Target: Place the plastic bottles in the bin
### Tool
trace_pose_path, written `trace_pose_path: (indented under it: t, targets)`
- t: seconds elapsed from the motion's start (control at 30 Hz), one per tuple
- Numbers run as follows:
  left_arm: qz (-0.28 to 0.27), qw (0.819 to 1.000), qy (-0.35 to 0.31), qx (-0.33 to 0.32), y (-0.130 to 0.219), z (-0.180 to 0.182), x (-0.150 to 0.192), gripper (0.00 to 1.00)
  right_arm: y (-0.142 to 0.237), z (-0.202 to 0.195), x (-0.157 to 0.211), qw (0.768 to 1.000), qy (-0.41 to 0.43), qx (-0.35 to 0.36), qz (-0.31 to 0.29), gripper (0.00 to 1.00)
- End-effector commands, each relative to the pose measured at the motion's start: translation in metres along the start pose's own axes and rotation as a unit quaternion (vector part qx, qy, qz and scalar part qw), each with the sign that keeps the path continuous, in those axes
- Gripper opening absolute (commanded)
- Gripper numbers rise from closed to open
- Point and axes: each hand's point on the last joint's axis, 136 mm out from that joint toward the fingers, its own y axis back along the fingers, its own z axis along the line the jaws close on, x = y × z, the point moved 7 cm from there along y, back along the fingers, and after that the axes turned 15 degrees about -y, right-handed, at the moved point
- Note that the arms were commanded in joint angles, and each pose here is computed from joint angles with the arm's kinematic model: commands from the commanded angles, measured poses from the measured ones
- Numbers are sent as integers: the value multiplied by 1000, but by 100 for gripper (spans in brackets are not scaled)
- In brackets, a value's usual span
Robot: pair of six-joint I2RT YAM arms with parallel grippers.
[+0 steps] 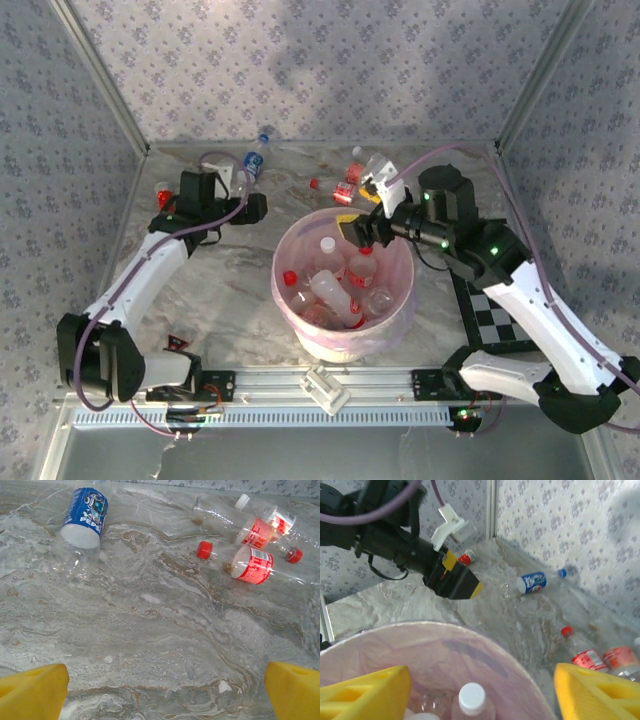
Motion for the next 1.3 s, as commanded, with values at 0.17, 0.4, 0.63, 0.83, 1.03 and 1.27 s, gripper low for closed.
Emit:
trace_pose_path:
  t: [0.17,0.4,0.63,0.83,1.03,1.27]
  targets:
    - [9,1000,-9,-25,-38,33,-19,100,-3,-14,24,996,-39,47,68,58]
    - [63,995,-34,-67,-106,68,-32,100,27,-21,31,992,-89,73,43,65]
    - [141,985,-55,-84,-177,91,-28,100,58,-29,41,986,-131,104,23,78]
    - [187,976,-59,-98,-203,100,-8,100,67,-37,48,980,-157,122,19,79]
    - [193,974,-63,-102,-201,99,3,79,65,-43,50,977,-169,125,15,79]
    - [190,974,-68,-106,-190,98,-1,50,71,-43,49,976,-176,128,6,79]
